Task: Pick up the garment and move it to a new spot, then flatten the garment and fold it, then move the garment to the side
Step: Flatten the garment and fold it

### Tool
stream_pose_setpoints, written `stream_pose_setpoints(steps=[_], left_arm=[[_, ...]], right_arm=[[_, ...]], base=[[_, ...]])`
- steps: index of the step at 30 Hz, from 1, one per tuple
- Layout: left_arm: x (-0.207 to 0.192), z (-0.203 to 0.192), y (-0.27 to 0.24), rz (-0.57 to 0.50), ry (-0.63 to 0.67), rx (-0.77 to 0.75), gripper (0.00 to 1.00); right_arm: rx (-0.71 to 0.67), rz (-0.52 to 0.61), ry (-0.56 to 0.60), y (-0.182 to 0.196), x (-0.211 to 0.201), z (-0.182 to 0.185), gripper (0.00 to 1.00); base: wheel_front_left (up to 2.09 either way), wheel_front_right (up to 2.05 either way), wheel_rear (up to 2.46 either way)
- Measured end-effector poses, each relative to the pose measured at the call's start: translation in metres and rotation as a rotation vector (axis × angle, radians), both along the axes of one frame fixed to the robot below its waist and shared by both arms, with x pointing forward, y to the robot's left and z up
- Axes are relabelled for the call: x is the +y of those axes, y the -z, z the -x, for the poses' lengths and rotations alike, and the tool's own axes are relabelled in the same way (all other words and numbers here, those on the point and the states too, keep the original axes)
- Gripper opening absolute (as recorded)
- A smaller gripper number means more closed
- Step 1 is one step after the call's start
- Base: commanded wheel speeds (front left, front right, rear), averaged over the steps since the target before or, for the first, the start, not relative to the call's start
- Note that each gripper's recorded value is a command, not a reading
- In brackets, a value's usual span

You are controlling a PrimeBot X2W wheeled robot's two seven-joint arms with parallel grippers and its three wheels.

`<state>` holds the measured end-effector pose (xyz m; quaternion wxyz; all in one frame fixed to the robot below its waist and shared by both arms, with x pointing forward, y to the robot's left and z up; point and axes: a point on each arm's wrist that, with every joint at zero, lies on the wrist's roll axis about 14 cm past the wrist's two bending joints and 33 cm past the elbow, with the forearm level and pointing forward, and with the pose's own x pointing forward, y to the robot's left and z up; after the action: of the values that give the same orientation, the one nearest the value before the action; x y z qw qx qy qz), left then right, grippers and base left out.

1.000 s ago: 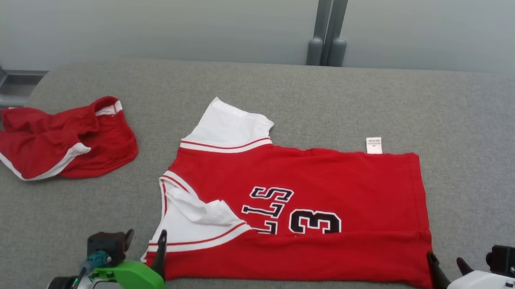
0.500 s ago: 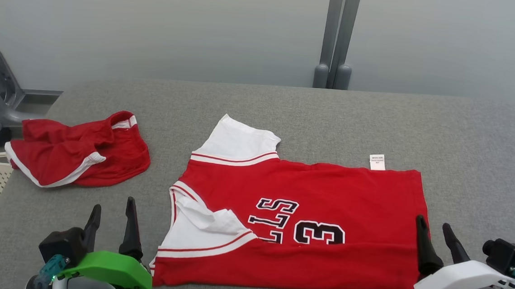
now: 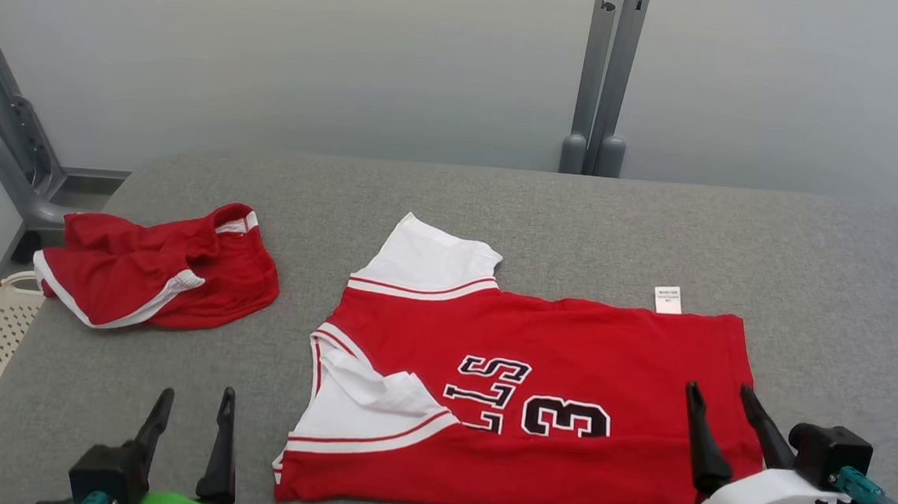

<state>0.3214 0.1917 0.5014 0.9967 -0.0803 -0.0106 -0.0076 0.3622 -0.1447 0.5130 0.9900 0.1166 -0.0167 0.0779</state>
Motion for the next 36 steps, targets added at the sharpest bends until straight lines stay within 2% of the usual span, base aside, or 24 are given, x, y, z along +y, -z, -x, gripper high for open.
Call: stream_pose_setpoints(steps=[8,31,36], left_arm=[[-0.004,0.018,0.02,-0.006,0.01,0.072,1.0],[-0.006,0.019,0.036,-0.05,0.037,0.153,1.0],[-0.003,0.016,0.039,-0.015,0.018,0.179,1.0]], right_arm=[[0.057,0.095,0.01,0.021,-0.007,0.013,1.0],[0.113,0.061,0.056,0.036,-0.022,0.02,1.0],[0.117,0.078,0.053,0.038,-0.022,0.017,1.0]], base=[[0.0,0.0,0.0],[0.0,0.0,0.0],[0.0,0.0,0.0]])
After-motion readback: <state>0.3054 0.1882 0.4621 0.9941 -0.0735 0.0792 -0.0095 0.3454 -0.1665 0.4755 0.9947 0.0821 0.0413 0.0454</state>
